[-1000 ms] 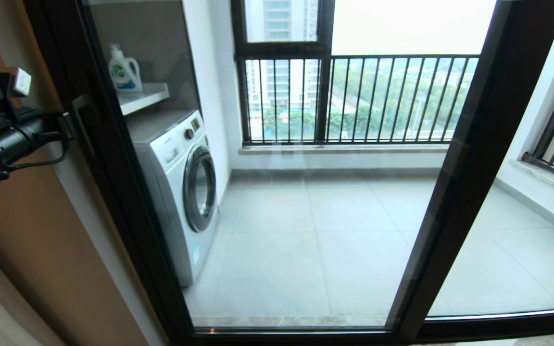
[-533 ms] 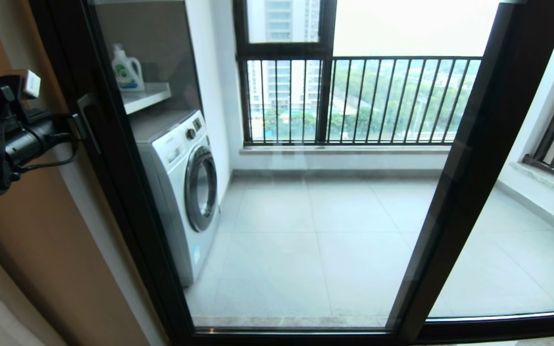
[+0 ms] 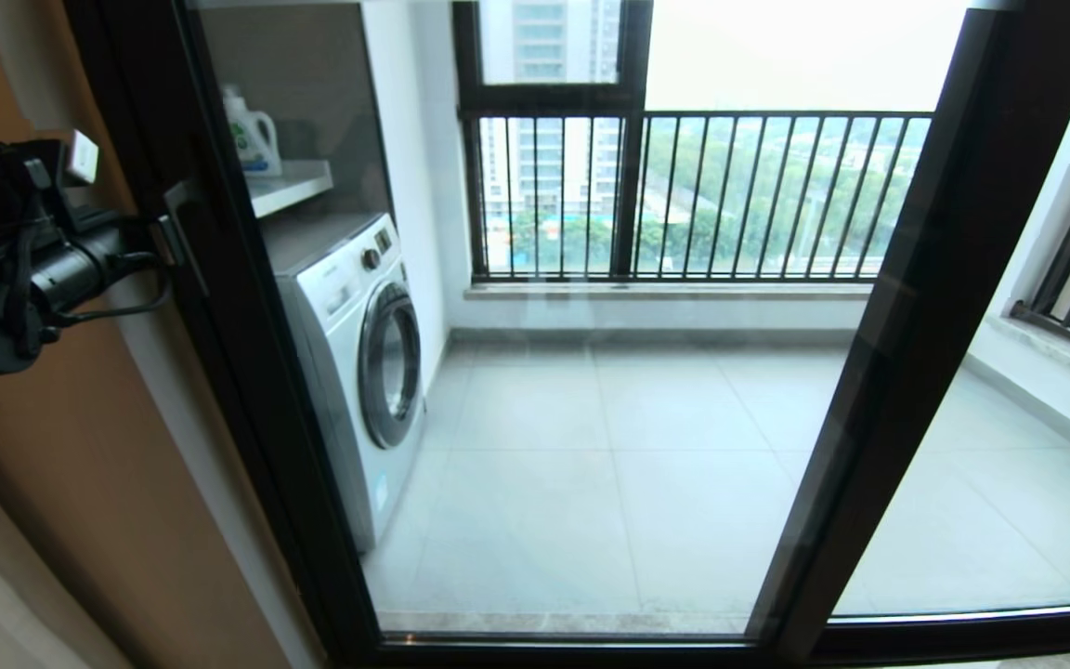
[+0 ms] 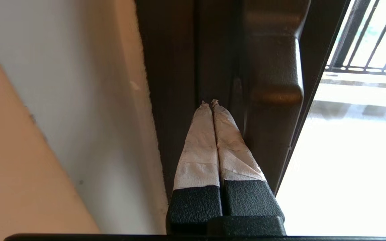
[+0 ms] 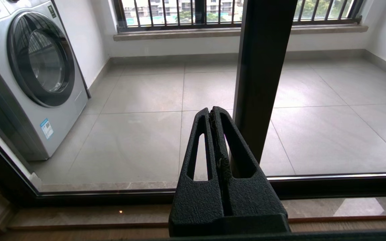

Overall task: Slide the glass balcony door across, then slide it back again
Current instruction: Open the slid door

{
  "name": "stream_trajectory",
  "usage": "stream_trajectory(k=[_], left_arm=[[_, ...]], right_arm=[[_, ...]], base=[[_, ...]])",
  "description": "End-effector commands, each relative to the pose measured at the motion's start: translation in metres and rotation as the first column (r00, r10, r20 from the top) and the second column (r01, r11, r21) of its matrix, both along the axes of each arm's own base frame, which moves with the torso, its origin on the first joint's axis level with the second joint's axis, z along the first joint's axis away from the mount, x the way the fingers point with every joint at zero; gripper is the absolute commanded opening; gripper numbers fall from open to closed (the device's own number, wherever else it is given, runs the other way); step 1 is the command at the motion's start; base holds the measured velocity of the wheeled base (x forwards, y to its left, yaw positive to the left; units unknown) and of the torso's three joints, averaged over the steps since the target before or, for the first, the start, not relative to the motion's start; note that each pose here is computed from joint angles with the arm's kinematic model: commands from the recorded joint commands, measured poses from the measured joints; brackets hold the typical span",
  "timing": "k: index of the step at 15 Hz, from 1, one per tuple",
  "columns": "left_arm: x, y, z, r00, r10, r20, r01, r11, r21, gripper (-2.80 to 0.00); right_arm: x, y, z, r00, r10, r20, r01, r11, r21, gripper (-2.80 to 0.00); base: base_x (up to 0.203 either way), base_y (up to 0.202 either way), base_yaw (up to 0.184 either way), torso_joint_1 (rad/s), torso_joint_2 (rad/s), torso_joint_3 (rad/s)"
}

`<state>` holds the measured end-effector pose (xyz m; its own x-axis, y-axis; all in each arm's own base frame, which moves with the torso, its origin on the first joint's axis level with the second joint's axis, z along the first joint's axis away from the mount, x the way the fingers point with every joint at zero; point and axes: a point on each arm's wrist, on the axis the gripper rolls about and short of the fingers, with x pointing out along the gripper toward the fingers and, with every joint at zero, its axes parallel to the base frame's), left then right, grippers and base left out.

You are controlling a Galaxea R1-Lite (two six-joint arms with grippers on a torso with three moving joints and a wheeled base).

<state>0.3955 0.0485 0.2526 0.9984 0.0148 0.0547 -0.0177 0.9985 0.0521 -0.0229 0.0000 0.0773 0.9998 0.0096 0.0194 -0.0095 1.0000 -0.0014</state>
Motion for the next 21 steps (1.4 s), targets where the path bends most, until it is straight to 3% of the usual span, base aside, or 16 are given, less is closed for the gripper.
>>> stream_trajectory(k=[1,5,9,15,21], left_arm=[[0.001,-0.025,0.005,0.998,-0.064,0.022,0.064,0.998,0.003,-2.8],[-0.005,-0.037,0.014,0.995,-0.092,0.043,0.092,0.996,0.009,-2.8],[-0.007,-0.069,0.017,0.99,-0.132,0.053,0.131,0.991,0.012,-2.8],[0.002,-0.109,0.001,0.975,-0.221,0.013,0.219,0.973,0.072,-2.8],[0.018,-0.153,0.001,0.955,-0.294,0.042,0.289,0.953,0.091,-2.8]], right_arm=[[0.001,0.0,-0.002,1.0,0.001,-0.009,-0.001,1.0,0.0,-2.8],[0.001,0.0,-0.002,1.0,0.001,-0.009,-0.001,1.0,0.0,-2.8],[0.001,0.0,-0.002,1.0,0.001,-0.009,-0.001,1.0,0.0,-2.8],[0.001,0.0,-0.002,1.0,0.001,-0.009,-0.001,1.0,0.0,-2.8],[0.001,0.0,-0.002,1.0,0.001,-0.009,-0.001,1.0,0.0,-2.8]], base=[[0.0,0.0,0.0,0.0,0.0,0.0],[0.0,0.0,0.0,0.0,0.0,0.0],[0.0,0.0,0.0,0.0,0.0,0.0],[0.0,0.0,0.0,0.0,0.0,0.0],[0.0,0.0,0.0,0.0,0.0,0.0]])
